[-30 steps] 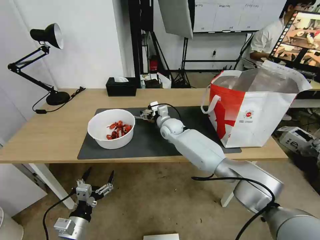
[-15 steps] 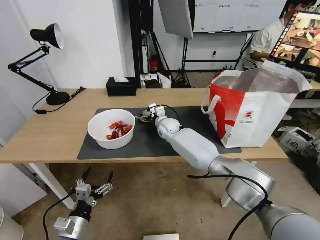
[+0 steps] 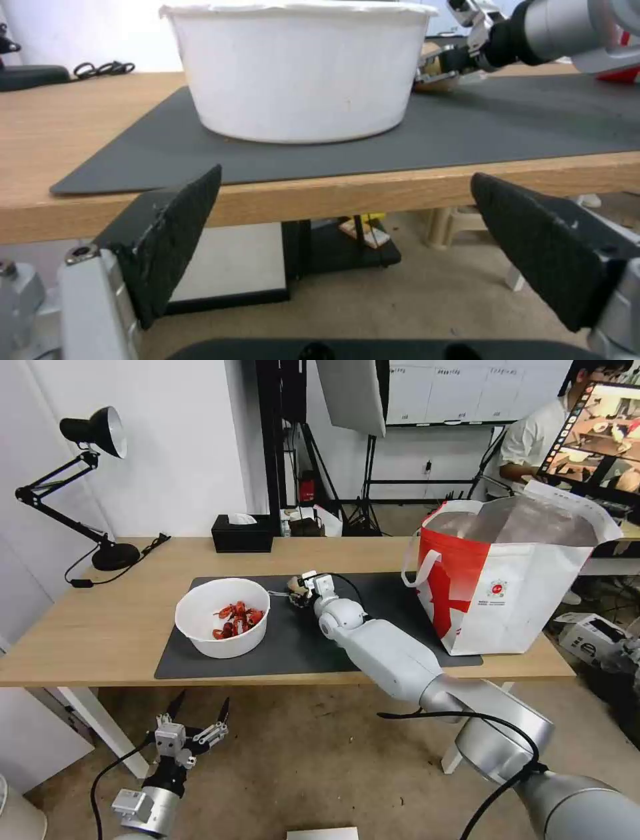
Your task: Pick up the trash from the table and place it into the takeout bag.
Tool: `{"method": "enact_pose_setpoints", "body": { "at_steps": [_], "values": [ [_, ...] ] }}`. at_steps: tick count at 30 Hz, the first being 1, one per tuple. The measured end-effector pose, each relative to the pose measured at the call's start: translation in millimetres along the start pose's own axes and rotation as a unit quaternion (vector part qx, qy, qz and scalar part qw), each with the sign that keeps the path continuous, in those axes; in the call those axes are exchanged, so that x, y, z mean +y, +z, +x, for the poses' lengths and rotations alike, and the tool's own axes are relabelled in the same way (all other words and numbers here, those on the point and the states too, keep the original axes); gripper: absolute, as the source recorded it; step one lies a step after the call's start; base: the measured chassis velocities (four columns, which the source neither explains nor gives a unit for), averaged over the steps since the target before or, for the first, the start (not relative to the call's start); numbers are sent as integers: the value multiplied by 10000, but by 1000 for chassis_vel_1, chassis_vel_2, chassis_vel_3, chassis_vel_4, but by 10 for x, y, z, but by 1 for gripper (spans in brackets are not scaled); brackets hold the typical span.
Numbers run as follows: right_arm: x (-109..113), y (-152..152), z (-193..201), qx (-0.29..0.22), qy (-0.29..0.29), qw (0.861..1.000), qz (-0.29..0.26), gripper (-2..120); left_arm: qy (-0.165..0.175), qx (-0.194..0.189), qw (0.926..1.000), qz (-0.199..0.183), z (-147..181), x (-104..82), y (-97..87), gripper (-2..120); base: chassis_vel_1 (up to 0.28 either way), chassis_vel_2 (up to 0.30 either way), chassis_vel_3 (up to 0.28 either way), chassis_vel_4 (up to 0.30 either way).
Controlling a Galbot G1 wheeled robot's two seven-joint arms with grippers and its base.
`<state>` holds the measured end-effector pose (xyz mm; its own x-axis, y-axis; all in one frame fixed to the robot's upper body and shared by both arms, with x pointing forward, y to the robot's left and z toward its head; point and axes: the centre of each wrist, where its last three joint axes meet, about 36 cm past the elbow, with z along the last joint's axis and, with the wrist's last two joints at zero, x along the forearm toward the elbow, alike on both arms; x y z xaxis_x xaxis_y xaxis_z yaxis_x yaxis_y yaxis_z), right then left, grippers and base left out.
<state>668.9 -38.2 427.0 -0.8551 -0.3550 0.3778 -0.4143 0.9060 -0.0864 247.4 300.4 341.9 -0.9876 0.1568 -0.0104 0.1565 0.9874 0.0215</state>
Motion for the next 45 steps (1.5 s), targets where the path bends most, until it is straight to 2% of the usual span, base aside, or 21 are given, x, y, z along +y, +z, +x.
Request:
{"method": "enact_pose_setpoints", "body": {
  "at_steps": [2, 3, 6, 7, 9, 10, 12, 16, 19, 21, 23, 28, 30, 33, 35, 36, 39, 40, 45],
  "values": [
    [-14, -5, 46, -112, -10, 9999, -3, 42, 6, 5, 10000, 4, 10, -6, -5, 100, 0, 0, 0, 0],
    [-14, -5, 46, -112, -10, 9999, -3, 42, 6, 5, 10000, 4, 10, -6, -5, 100, 0, 0, 0, 0],
    [-9, -4, 195, -510, 19, 9987, -4, 27, 14, 12, 10000, 14, 35, -23, -19, 100, 0, 0, 0, 0],
    [-9, -4, 195, -510, 19, 9987, -4, 27, 14, 12, 10000, 14, 35, -23, -19, 100, 0, 0, 0, 0],
    [-15, 3, 377, -960, 194, 9951, 118, 18, 13, 12, 10000, 13, 53, -29, -32, 100, 0, 0, 0, 0],
    [-15, 3, 377, -960, 194, 9951, 118, 18, 13, 12, 10000, 13, 53, -29, -32, 100, 0, 0, 0, 0],
    [-47, 8, 637, -1569, 644, 9848, 360, 11, 7, 17, 10000, 8, 72, -32, -43, 100, 0, 0, 0, 0],
    [-55, -62, 900, -1952, 962, 9755, 324, 8, 13, 15, 10000, -1, 85, -41, -50, 100, 0, 0, 0, 0],
    [-129, -214, 1296, -2323, 1253, 9644, 131, 8, 43, -12, 10000, 0, 85, -75, -73, 100, 0, 0, 0, 0],
    [-137, -222, 1315, -2337, 1270, 9639, 121, 8, 44, -13, 10000, 1, 84, -77, -74, 100, 0, 0, 0, 0],
    [-250, -360, 1593, -2563, 1451, 9556, -30, 8, 41, -42, 10000, 10, 68, -88, -102, 100, 0, 0, 0, 0],
    [-378, -470, 1850, -2773, 1606, 9473, -52, 8, 57, -52, 10000, -14, 68, -95, -122, 100, 0, 0, 0, 0],
    [-561, -561, 2132, -2885, 1827, 9399, 27, 7, 84, -47, 9999, -36, 84, -111, -134, 100, 0, 0, 0, 0],
    [-686, -602, 2290, -2887, 1975, 9368, 88, 7, 97, -57, 9999, -42, 87, -119, -146, 100, 0, 0, 0, 0],
    [-969, -682, 2553, -2900, 2214, 9308, 229, 7, 160, -110, 9998, -41, 81, -155, -190, 100, 0, 0, 0, 0],
    [-969, -682, 2553, -2900, 2214, 9308, 229, 7, 160, -110, 9998, -41, 81, -155, -190, 100, 0, 0, 0, 0],
    [-1211, -787, 2738, -2954, 2232, 9288, 174, 7, 243, -170, 9995, -49, 57, -208, -235, 100, 0, 0, 0, 0],
    [-1211, -787, 2738, -2954, 2232, 9288, 174, 7, 243, -170, 9995, -49, 57, -208, -235, 100, 0, 0, 0, 0],
    [-1479, -926, 2857, -2913, 2368, 9267, -183, 7, 316, -183, 9993, -50, 35, -249, -240, 100, 0, 0, 0, 0]
  ]
}}
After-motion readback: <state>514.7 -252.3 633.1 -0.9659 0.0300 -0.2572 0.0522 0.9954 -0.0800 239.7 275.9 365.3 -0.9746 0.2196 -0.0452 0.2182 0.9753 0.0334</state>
